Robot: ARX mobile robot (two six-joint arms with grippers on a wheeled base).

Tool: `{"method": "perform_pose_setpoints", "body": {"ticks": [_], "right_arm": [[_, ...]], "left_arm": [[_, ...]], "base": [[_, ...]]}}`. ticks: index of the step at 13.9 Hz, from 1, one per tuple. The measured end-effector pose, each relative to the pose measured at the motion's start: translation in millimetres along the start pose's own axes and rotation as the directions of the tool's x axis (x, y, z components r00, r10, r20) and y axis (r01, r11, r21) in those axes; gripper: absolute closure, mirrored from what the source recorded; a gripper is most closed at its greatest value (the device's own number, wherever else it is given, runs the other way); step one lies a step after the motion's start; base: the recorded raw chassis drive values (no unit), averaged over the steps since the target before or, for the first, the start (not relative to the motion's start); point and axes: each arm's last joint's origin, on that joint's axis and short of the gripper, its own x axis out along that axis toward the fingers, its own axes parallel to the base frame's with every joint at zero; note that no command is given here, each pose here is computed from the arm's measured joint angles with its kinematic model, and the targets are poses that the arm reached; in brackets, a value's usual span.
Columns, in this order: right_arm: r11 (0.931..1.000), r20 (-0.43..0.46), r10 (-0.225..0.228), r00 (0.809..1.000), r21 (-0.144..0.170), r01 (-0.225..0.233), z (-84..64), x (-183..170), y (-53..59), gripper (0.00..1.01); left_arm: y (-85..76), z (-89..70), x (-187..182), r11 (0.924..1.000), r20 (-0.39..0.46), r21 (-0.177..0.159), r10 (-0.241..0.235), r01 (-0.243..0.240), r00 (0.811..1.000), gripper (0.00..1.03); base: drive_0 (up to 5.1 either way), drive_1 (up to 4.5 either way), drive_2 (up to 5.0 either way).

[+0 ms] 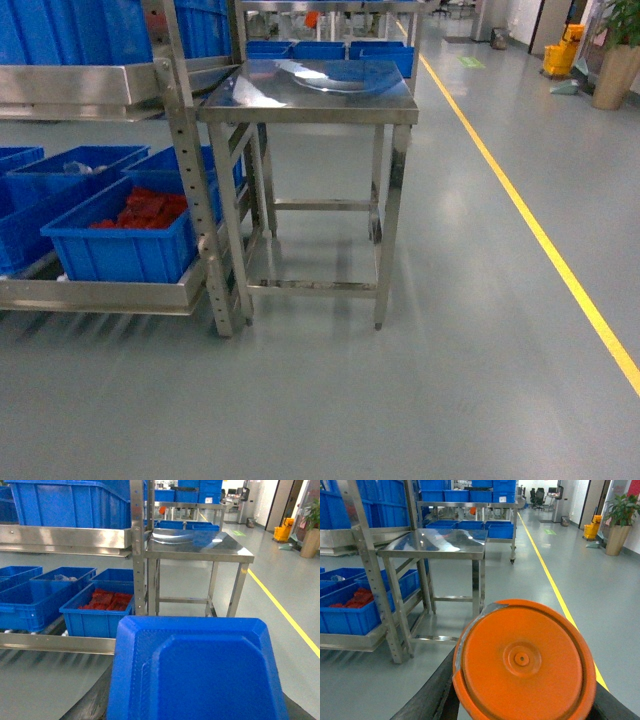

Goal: Sort blue parts and orange caps into right shelf containers

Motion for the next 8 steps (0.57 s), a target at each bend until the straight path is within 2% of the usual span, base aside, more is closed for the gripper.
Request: {"method": "perform_pose_setpoints", "body": {"ticks": [8], "right_arm": [[1.0000,0.003,0.000,1.000,0.000,0.000,0.3,0.0,0.0,0.58]], "left_arm": [[0.0,0.1,0.0,1.0000,0.001,0.000,0.001,-0.001,1.000,0.62]], "base": [[-0.1,4.21,-4.3]]}}
